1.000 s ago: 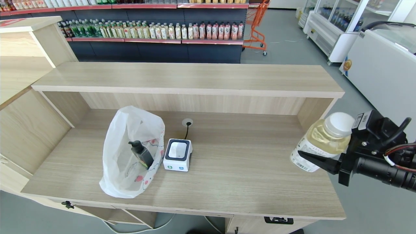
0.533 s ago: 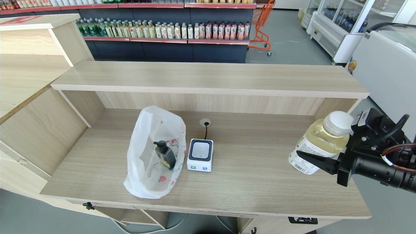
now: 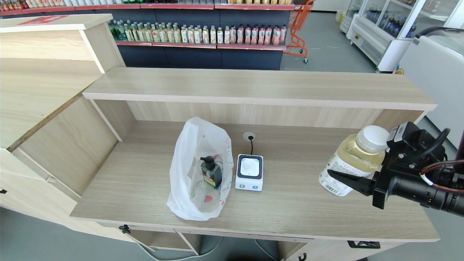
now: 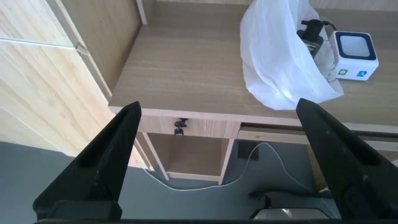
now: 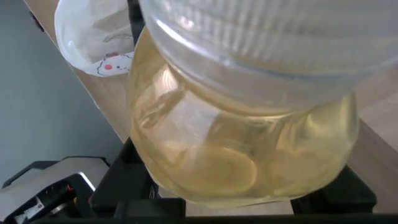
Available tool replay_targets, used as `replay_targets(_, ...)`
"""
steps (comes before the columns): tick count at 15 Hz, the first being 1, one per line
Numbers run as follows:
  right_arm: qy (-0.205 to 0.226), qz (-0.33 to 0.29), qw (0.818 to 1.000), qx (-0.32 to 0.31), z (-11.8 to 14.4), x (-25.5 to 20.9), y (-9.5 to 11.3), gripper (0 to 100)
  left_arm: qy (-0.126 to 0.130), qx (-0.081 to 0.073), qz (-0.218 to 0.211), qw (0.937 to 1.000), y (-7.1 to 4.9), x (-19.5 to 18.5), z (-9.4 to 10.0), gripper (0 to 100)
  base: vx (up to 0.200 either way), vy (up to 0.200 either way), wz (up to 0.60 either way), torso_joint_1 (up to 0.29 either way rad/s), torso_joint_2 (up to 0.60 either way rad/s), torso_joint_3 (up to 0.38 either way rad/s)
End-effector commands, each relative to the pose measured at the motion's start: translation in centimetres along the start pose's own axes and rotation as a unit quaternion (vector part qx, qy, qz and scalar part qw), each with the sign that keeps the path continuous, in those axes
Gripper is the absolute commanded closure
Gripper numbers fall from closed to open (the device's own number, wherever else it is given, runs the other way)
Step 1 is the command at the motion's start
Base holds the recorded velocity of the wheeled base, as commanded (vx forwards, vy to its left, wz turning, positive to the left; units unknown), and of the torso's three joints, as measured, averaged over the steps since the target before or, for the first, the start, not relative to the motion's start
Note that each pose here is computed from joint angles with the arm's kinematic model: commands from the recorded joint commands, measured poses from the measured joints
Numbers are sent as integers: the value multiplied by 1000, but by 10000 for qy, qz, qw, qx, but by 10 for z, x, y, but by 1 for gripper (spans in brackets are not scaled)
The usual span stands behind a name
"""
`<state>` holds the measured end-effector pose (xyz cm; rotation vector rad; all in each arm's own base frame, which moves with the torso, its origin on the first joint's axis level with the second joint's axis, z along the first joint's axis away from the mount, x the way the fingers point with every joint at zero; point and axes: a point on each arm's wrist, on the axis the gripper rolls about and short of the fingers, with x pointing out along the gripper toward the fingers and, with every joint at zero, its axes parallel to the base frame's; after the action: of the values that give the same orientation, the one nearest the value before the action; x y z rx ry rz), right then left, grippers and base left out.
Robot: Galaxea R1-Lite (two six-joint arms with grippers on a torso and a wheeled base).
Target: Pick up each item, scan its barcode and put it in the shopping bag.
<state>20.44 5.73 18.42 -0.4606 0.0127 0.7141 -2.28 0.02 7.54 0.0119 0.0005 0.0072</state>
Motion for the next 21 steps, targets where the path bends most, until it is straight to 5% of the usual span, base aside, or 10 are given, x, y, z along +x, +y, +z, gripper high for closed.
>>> replay_targets(1, 83, -5, 10000, 38, -4, 2, -1, 100, 5, 2, -6, 10000, 0, 0, 0, 0, 0, 0, 0, 0, 0, 0)
replay_targets(10, 179, 346, 9955, 859, -21, 24, -2, 100, 5, -29, -6, 10000, 0, 0, 0, 0, 133, 0, 0, 1, 2, 2)
replay_targets(14, -282, 950, 9948, -229, -37, 50, 9, 100, 6, -29, 2, 10000, 0, 0, 0, 0, 0, 0, 0, 0, 0, 0)
replay_targets(18, -847, 1485, 9736, -1515, -62, 73, 14, 100, 6, -29, 2, 10000, 0, 0, 0, 0, 0, 0, 0, 0, 0, 0)
replay_targets(21, -1252, 1580, 9604, -1926, -78, 92, 17, 100, 5, -29, -6, 10000, 0, 0, 0, 0, 0, 0, 0, 0, 0, 0)
